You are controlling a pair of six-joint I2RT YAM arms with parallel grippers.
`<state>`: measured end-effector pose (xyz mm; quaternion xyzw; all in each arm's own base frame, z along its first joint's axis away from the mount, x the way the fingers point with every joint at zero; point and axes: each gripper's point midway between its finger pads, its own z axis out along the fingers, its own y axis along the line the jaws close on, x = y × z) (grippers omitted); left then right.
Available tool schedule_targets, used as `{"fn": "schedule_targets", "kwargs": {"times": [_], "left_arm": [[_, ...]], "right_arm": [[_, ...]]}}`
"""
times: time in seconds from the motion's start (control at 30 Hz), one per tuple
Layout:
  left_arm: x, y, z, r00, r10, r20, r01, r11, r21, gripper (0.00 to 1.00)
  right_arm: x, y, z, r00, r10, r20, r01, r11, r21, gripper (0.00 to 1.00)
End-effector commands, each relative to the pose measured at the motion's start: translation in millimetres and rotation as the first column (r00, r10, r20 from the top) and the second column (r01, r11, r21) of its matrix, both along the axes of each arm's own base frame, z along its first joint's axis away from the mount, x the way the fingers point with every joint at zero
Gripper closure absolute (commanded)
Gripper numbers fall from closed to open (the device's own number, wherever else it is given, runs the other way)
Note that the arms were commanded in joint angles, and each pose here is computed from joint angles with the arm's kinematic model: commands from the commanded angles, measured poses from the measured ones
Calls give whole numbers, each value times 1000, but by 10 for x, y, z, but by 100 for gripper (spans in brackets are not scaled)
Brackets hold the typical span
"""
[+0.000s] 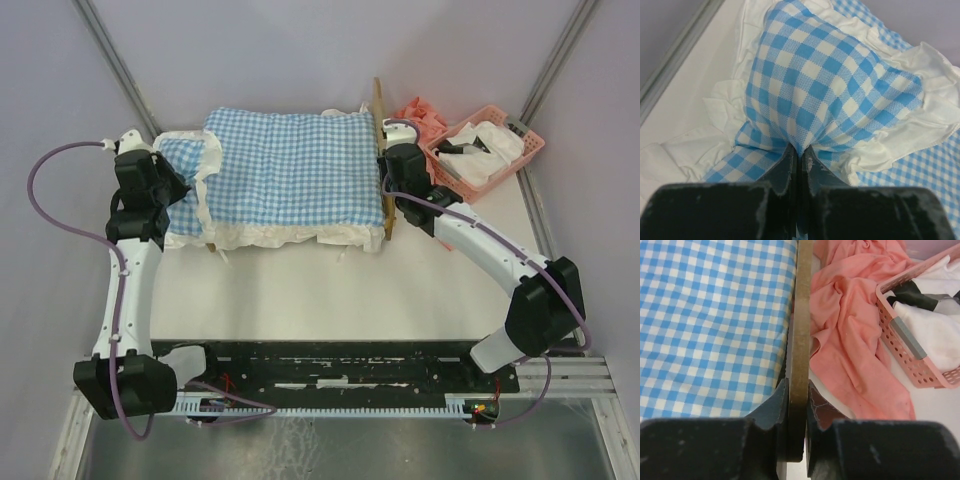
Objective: Set up the pet bed
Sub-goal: Pick up the pillow at the center of the board, then place the pillow on the mattress.
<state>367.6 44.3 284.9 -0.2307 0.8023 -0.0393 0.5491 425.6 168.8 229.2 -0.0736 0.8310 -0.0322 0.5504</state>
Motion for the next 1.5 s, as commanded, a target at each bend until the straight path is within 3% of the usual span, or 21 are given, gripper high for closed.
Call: {"fn": "schedule_targets", "kwargs": {"times": [0.0, 0.07, 0.3, 0.4, 0.57, 0.73, 0.83, 1.03, 1.13, 1.23, 1.47], "left_arm": [[-121, -445, 637, 973, -173, 153, 181, 983, -40, 97], [-153, -599, 712, 959, -228, 167, 238, 970, -43, 97], [-157, -1205, 509, 927, -346, 147, 364, 922, -130, 97], [-101, -1485, 437, 915, -381, 135, 398, 908, -134, 97], [102, -1893, 298, 914, -387, 118, 403, 898, -175, 97], [232, -2179, -27, 951, -295, 91, 309, 913, -268, 97], [296, -2257, -245, 971, -232, 57, 238, 921, -309, 97], [384, -2242, -397, 998, -58, -27, 44, 928, -370, 97], [376, -2325, -349, 999, -24, -28, 10, 911, -412, 97], [379, -2489, -229, 1000, -15, -12, 8, 910, -415, 96], [421, -2608, -476, 986, 88, -142, -133, 930, -344, 93]], "right_arm": [[-81, 251, 191, 982, 189, -13, -189, 982, -1, 93], [-216, 343, 201, 969, 245, -34, -243, 969, 49, 98], [-777, 774, 320, 928, 372, -28, -356, 906, 230, 98], [-1012, 1032, 374, 915, 403, -11, -390, 890, 235, 98], [-1150, 1148, 336, 960, 280, -31, -254, 907, 336, 98], [-1207, 1165, 215, 992, 112, -50, -70, 852, 519, 94], [-1221, 1142, 152, 995, 71, -71, -19, 828, 561, 88], [-1324, 935, 283, 998, 60, -8, -44, 820, 571, 61], [-1362, 777, 307, 999, 35, 19, -40, 835, 549, 51], [-1407, 631, 293, 999, 9, 35, -26, 844, 536, 46], [-1522, 321, 321, 997, -33, 71, -8, 861, 508, 43]]}}
